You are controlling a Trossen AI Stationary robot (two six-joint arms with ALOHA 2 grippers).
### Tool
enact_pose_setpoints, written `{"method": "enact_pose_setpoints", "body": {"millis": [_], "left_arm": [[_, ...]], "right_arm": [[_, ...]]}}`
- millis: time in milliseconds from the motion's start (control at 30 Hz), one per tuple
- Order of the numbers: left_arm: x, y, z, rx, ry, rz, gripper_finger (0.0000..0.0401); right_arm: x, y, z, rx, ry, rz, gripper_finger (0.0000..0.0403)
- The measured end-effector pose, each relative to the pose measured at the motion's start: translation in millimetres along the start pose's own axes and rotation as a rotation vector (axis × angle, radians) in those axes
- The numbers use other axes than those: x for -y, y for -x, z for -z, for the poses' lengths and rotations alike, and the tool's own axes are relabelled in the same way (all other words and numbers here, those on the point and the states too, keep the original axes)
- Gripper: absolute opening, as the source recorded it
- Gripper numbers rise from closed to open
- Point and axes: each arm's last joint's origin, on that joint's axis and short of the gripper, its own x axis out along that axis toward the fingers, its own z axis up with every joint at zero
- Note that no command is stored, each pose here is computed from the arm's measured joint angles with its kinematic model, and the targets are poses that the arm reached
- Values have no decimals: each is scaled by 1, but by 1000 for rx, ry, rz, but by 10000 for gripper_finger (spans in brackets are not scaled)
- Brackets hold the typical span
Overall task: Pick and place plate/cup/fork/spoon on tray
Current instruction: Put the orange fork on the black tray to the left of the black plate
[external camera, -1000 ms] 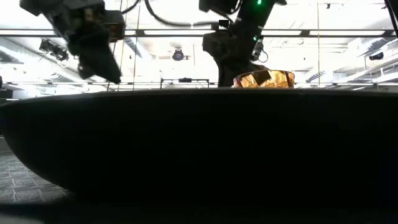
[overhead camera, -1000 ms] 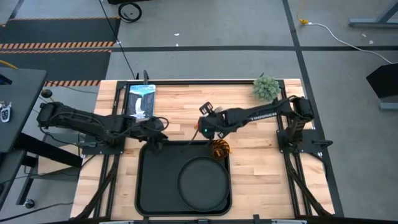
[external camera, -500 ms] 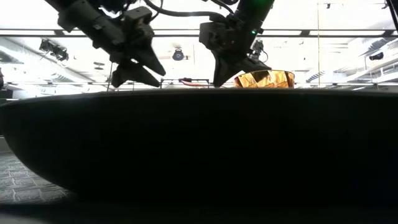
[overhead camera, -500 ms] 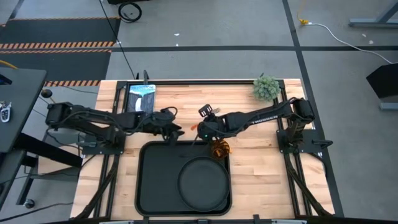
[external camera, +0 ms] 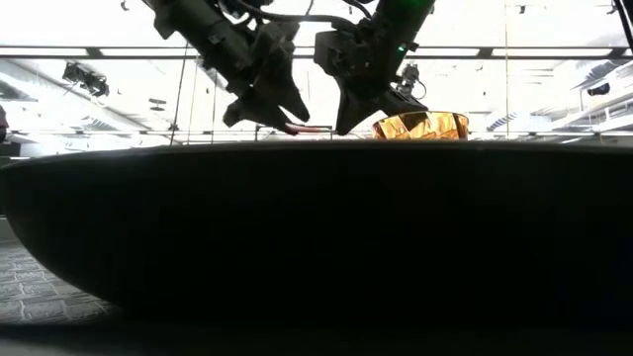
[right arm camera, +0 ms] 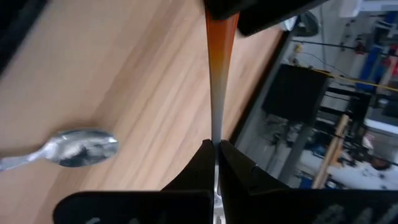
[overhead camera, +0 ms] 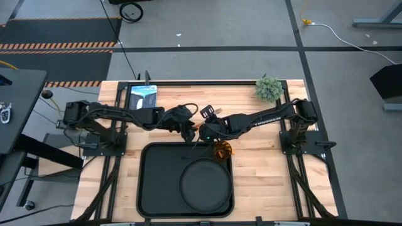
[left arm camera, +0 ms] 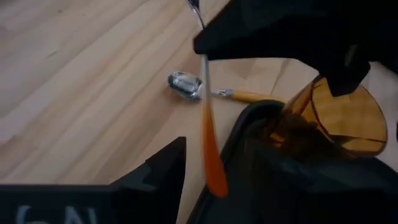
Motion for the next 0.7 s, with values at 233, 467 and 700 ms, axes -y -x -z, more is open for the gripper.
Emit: {"method": "enact_pose_setpoints", "body": {"millis": [233,467,700], "left_arm": [[-6,-6,0,-31,9,16,172],[-5,-6,0,-38,-11,29,137],[-4,-6,-2,-5,15,32,74]], "right_arm": [[-3,5,-3,-20,15,42,9],[-2,7,-6,-21,29,72,9],[-2,7,-6,-21,36,73,9]]}}
